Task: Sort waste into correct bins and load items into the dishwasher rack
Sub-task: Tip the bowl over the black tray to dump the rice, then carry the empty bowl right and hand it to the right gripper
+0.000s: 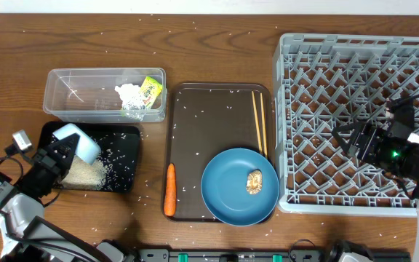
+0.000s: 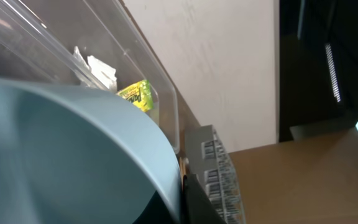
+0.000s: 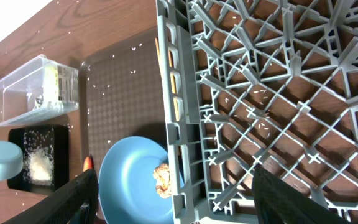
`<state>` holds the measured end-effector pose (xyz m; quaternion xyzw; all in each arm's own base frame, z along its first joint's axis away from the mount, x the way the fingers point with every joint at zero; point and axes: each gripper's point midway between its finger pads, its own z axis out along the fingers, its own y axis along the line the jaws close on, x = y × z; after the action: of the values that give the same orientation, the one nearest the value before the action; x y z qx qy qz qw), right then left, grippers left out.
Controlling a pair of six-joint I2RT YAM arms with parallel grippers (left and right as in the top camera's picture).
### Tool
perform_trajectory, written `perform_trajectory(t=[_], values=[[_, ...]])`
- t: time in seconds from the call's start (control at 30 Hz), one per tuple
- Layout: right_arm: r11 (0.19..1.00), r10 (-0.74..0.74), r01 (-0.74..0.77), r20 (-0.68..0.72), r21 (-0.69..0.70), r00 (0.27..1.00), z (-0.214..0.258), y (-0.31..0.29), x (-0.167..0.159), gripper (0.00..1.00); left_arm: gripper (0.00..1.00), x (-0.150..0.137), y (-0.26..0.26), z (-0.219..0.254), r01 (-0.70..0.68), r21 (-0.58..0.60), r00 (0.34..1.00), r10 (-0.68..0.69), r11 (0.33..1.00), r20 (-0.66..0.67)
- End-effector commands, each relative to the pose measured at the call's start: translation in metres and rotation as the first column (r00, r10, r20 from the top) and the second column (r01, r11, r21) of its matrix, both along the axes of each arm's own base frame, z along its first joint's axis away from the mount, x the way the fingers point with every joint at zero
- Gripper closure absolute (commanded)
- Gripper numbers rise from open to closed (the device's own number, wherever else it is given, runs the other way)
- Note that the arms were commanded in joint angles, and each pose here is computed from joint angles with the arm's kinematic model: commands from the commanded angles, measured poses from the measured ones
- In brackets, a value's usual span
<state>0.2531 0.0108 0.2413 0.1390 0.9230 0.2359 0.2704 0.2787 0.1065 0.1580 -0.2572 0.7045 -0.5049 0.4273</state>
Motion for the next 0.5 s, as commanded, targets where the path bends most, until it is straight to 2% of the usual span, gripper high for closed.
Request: perform_trajectory(t=[0.0, 0.03, 0.1, 0.13, 0.2, 0.3, 0.47], values=[[1.000, 0.007, -0.007, -0.006, 0.010, 1.000, 0.000, 0.005, 0.000, 0.28, 0.93, -0.002, 0.001, -0.007, -0.034, -0.089, 0.996, 0.027, 0.995, -0.079], [1.000, 0.007, -0.007, -0.005, 0.010, 1.000, 0.000, 0.005, 0.000, 0.28, 0.94, -0.004, -0.002, -0.004, -0.030, -0.156, 0.996, 0.016, 0.987, -0.092], [1.000, 0.007, -0.007, -0.007, 0.010, 1.000, 0.000, 0.005, 0.000, 0.28, 0.94, -0.001, 0.000, -0.007, -0.024, -0.058, 0.998, 0.020, 0.998, -0.065], [1.000, 0.007, -0.006, -0.006, 0.011, 1.000, 0.000, 0.005, 0.000, 0.28, 0.94, -0.001, 0.001, -0.011, -0.034, -0.052, 0.996, 0.030, 0.998, -0.086], [1.000, 0.007, -0.007, -0.007, 0.010, 1.000, 0.000, 0.005, 0.000, 0.28, 0.94, -0.004, -0.006, -0.002, -0.008, -0.139, 0.998, -0.002, 0.990, -0.070], [1.000, 0.007, -0.007, -0.010, 0.012, 1.000, 0.000, 0.005, -0.001, 0.30, 0.94, -0.003, -0.018, 0.012, 0.066, -0.163, 0.998, -0.067, 0.984, -0.003], [1.000, 0.007, -0.007, 0.003, 0.007, 1.000, 0.001, 0.004, 0.000, 0.30, 0.94, 0.007, -0.051, 0.037, 0.197, -0.023, 0.977, -0.194, 0.980, 0.083]])
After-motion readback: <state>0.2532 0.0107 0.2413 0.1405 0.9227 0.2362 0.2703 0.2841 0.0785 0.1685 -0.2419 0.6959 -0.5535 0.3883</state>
